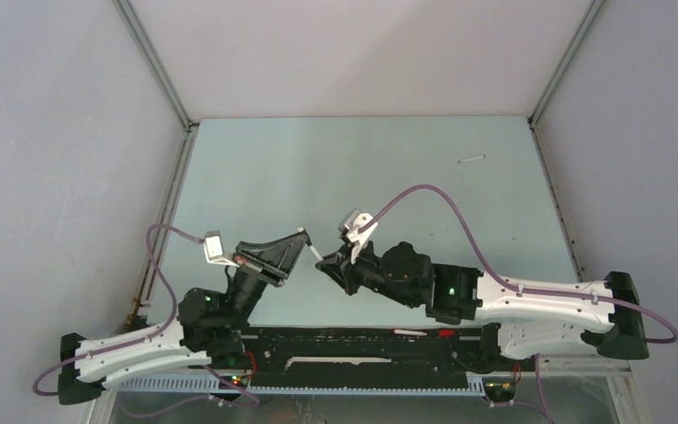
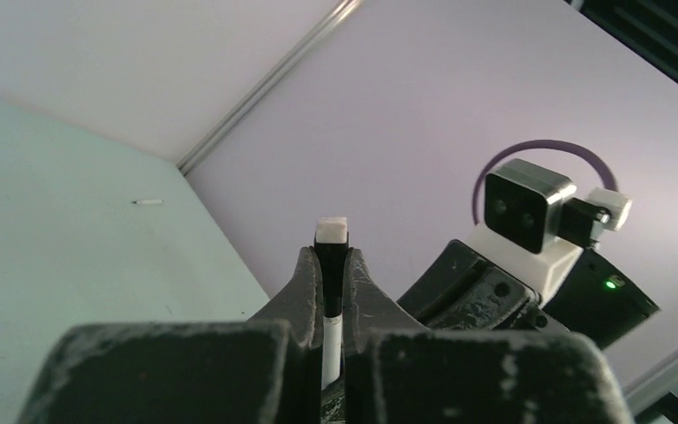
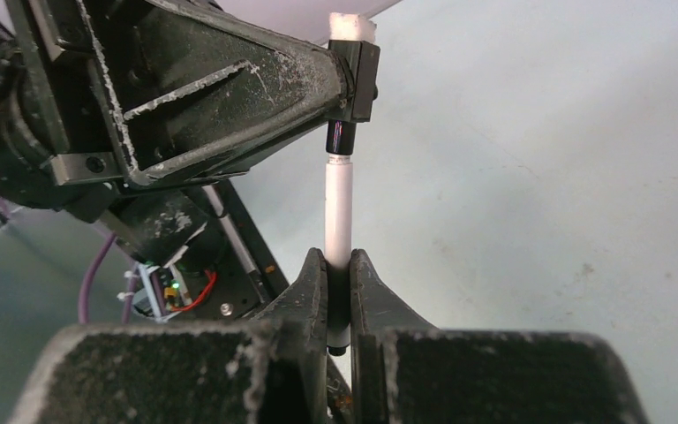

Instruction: Insert the pens into the pen caps

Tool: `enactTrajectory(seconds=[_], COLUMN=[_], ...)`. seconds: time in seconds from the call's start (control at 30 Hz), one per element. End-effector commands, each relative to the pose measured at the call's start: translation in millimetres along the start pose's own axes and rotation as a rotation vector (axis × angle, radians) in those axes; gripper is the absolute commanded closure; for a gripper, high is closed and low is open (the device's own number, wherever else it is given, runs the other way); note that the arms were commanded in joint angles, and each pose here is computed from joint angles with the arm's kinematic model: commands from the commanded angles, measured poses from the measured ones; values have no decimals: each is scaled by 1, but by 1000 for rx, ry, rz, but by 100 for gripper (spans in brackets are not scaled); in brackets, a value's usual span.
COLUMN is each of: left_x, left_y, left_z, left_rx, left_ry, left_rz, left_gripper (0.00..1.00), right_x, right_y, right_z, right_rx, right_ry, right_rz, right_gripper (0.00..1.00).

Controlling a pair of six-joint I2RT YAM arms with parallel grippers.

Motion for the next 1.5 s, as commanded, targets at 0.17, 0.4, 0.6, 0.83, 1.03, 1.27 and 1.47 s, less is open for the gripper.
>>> enactTrajectory(seconds=[0.17,0.4,0.6,0.83,1.03,1.27,1.47], left_x=[28,39,42,46,39,27,21], left_y=[5,6,7,7,6,-2,-9], left_z=[5,7,7,9,12,15,17], left_rx=[-32,-62,-61,-46,-4,65,118], left_ry=[60,78,112,152,129,104,130], left_rz=[-273,-415,-468,-492,-356,-117,6], left_gripper=[100,100,100,100,100,100,100], right_x=[-20,-21,-22,-31,-34,-33,-33], right_y=[20,45,62,65,51,31,15], right_z=[-63,-64,-71,-81,-90,-108,-122], right_rx=[-108,-21,31,14,-116,-291,-370], right_ry=[-37,-133,-167,-97,-35,6,5], right_rz=[212,281,284,180,-52,-314,-475], right_gripper=[100,100,100,100,100,100,100])
Point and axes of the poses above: each gripper's point midway between its finger pads, its own y axis out along the fingers, its own x axis along the line the jaws close on, z = x × y, the point moved 9 cm from there along -y, back along the fingers, and after that the axes turned 15 degrees about -y, right-handed, at the moved point
